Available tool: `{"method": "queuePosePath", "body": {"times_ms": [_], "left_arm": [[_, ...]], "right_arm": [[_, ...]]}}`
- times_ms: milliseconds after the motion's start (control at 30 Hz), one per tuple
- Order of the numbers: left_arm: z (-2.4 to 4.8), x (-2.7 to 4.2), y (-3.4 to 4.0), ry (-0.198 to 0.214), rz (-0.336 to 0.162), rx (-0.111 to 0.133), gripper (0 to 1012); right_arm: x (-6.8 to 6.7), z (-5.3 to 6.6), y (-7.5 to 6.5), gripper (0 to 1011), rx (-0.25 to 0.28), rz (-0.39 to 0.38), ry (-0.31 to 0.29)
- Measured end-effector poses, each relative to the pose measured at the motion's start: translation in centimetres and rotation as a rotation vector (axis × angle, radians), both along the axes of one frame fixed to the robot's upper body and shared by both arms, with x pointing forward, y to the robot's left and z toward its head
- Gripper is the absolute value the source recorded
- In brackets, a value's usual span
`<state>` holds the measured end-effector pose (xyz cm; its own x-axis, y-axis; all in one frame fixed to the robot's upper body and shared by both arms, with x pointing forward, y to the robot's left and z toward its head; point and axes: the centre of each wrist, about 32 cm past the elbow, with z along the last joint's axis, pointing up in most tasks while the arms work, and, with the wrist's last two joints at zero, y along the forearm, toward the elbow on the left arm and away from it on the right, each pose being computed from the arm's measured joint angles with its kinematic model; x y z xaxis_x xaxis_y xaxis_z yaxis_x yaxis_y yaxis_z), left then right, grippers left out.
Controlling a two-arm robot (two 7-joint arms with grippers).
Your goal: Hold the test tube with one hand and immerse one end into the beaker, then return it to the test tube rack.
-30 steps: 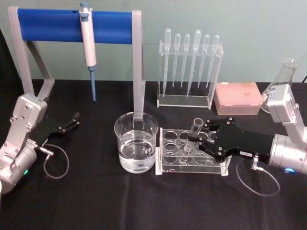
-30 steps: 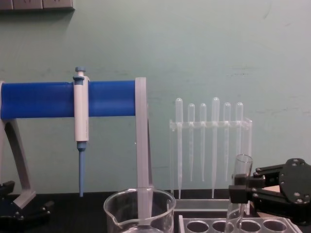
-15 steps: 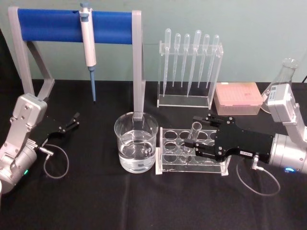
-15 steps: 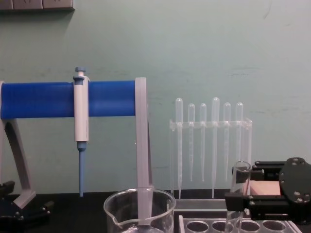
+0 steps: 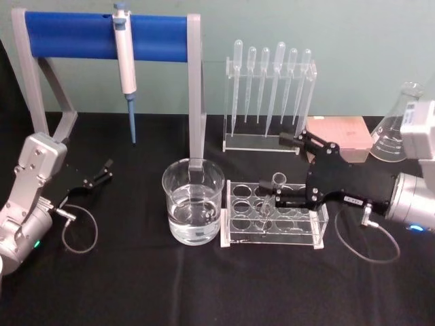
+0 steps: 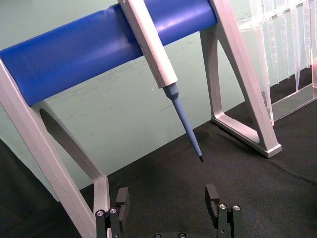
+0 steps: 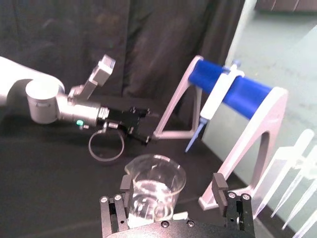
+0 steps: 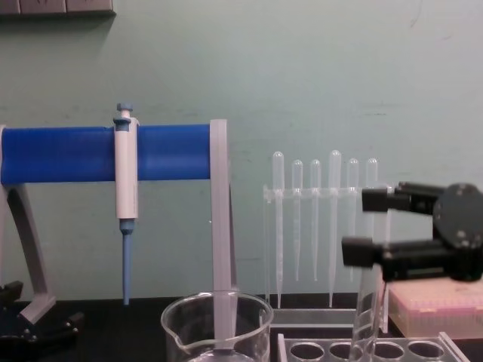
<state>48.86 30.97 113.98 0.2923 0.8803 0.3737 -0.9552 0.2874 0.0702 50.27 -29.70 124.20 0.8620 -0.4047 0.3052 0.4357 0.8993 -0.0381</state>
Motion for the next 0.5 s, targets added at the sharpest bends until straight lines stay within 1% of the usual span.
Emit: {"method": "queuePosePath", "body": {"times_ms": [100, 133, 200, 267, 300, 433, 467, 500], "left_arm": [[0.0, 0.0, 0.0, 0.0, 0.0, 0.0, 1000], [0.0, 0.0, 0.0, 0.0, 0.0, 0.0, 1000], [0.0, 0.0, 0.0, 0.0, 0.0, 0.0, 1000], [0.0, 0.0, 0.0, 0.0, 0.0, 0.0, 1000], [0.0, 0.0, 0.0, 0.0, 0.0, 0.0, 1000], [0.0, 0.0, 0.0, 0.0, 0.0, 0.0, 1000], [0.0, 0.0, 0.0, 0.0, 0.0, 0.0, 1000], [0.0, 0.0, 0.0, 0.0, 0.0, 0.0, 1000]], "right_arm": [[-0.2, 0.3, 0.0, 1004, 0.022, -0.01, -0.014], [-0.3, 0.5, -0.1, 1004, 0.04, -0.019, -0.023], [-0.4, 0.5, -0.2, 1004, 0.056, -0.033, -0.033], [-0.7, 0.5, -0.4, 1004, 0.086, -0.069, -0.045], [-0.7, 0.5, -0.4, 1004, 0.086, -0.069, -0.045], [-1.1, 0.1, -0.8, 1004, 0.133, -0.149, -0.057], [-1.4, -0.2, -1.0, 1004, 0.157, -0.189, -0.061], [-1.5, -0.4, -1.1, 1004, 0.169, -0.208, -0.061]]}}
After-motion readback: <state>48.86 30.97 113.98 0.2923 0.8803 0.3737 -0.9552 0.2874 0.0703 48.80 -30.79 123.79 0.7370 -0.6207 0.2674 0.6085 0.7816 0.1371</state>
